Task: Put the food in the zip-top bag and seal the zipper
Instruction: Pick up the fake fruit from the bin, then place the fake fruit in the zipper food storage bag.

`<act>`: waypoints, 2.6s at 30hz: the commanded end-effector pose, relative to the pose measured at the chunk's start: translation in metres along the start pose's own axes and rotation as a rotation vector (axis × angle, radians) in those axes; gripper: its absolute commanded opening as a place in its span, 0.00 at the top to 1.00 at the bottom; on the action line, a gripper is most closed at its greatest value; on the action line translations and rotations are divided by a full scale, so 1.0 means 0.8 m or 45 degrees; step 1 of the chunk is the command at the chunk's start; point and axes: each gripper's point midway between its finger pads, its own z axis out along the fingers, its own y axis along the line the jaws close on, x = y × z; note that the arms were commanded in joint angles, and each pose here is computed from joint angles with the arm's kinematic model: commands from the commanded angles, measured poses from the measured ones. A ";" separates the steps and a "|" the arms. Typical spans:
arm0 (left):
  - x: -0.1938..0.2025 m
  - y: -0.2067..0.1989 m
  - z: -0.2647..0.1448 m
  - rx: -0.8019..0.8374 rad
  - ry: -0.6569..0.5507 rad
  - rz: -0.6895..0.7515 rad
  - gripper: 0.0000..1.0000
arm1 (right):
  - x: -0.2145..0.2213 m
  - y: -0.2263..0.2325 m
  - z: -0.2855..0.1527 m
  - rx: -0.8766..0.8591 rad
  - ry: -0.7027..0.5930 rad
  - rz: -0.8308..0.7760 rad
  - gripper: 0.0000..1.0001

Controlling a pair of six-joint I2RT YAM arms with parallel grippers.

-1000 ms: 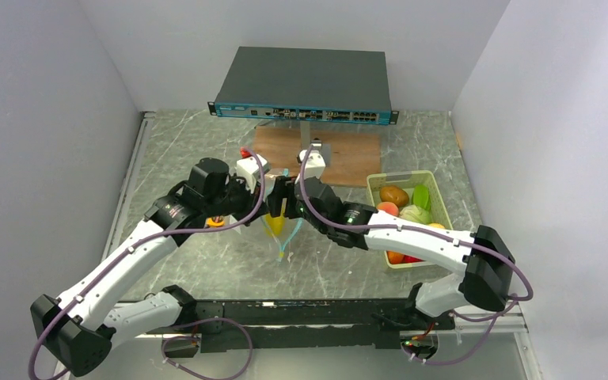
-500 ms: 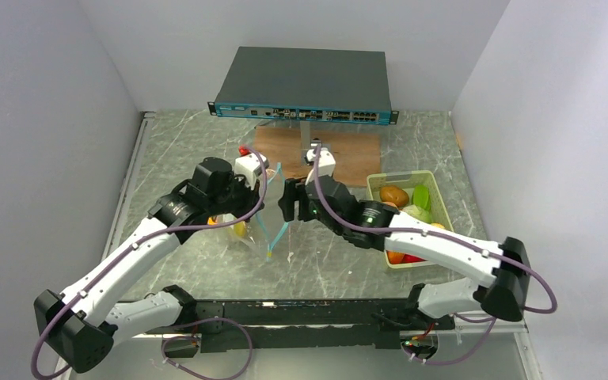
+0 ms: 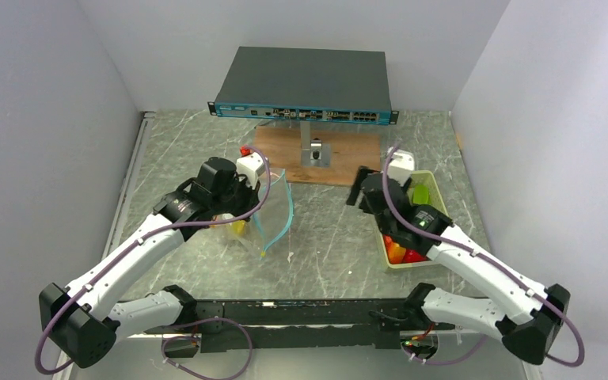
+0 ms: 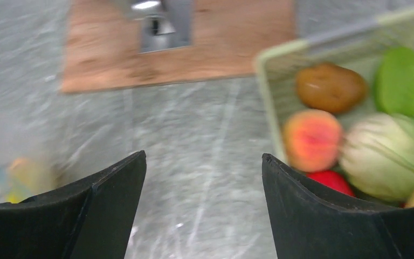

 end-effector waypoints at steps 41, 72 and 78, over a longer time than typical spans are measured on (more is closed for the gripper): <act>-0.015 0.002 -0.005 -0.043 -0.035 0.027 1.00 | 0.103 -0.318 -0.005 1.001 0.261 0.696 0.20; -0.008 0.002 0.002 -0.048 0.002 0.035 1.00 | -0.016 0.056 -0.004 -0.793 0.239 0.158 0.94; -0.007 0.006 0.003 -0.066 0.008 0.039 1.00 | 0.043 0.181 -0.049 -1.158 0.363 -0.067 0.94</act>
